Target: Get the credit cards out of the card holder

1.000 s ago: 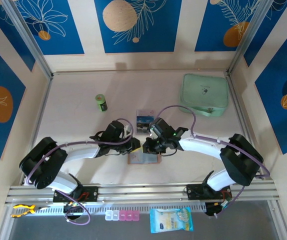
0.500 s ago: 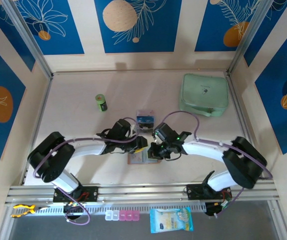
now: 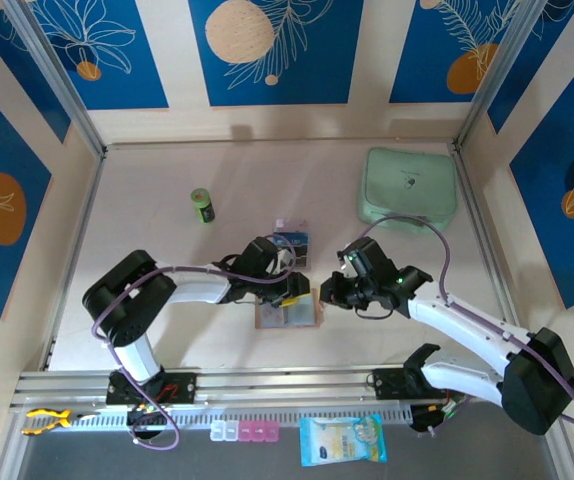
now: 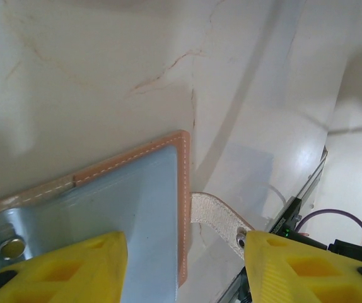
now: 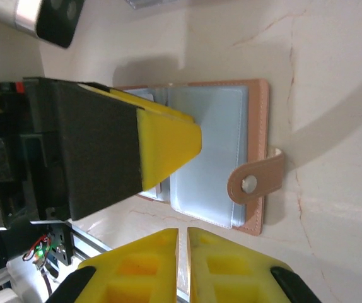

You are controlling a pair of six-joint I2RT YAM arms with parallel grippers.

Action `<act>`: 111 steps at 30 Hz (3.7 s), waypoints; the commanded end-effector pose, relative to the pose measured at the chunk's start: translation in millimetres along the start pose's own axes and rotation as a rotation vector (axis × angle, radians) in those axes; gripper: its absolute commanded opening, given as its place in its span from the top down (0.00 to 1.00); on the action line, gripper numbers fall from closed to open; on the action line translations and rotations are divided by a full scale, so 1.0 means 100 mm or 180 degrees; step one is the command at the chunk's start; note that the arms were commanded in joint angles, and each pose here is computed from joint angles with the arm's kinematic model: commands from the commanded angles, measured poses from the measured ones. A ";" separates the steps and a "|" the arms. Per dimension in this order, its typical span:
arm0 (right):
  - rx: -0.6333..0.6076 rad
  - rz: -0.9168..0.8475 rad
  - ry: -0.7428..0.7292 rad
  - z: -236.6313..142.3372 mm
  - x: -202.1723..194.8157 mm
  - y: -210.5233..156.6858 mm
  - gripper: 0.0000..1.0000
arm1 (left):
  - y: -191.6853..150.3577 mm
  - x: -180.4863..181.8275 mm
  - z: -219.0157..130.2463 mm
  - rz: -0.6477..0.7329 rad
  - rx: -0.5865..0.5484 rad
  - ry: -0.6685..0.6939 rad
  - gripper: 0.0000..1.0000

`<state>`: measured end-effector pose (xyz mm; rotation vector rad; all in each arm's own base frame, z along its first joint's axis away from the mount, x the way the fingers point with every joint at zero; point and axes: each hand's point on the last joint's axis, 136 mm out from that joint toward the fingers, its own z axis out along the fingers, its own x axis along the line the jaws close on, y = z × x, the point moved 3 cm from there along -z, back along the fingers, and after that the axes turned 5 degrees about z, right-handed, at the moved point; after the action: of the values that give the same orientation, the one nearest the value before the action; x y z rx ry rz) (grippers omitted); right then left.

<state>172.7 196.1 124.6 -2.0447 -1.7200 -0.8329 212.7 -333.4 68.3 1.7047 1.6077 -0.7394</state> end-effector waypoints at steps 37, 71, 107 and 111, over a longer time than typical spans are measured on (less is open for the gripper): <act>0.1094 -0.0110 -0.0328 1.10 -0.07 -0.12 0.91 | -0.17 0.47 -0.77 0.0019 -0.0258 0.0391 0.54; 0.1294 -0.0357 -0.0320 1.31 -0.07 -0.56 0.90 | -0.58 0.89 -1.08 -0.0093 -0.0308 0.0689 0.59; 0.0914 -0.0300 0.0256 1.00 0.41 -0.38 0.80 | -0.34 0.64 -0.96 0.0012 -0.0321 0.0454 0.90; 0.0946 -0.0284 0.0314 1.07 0.43 -0.38 0.79 | -0.34 0.63 -0.90 -0.0003 -0.0283 0.0401 0.92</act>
<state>165.4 296.1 66.6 -1.7491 -1.8086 -0.6471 174.6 -213.8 63.0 1.7411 1.7434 -0.5295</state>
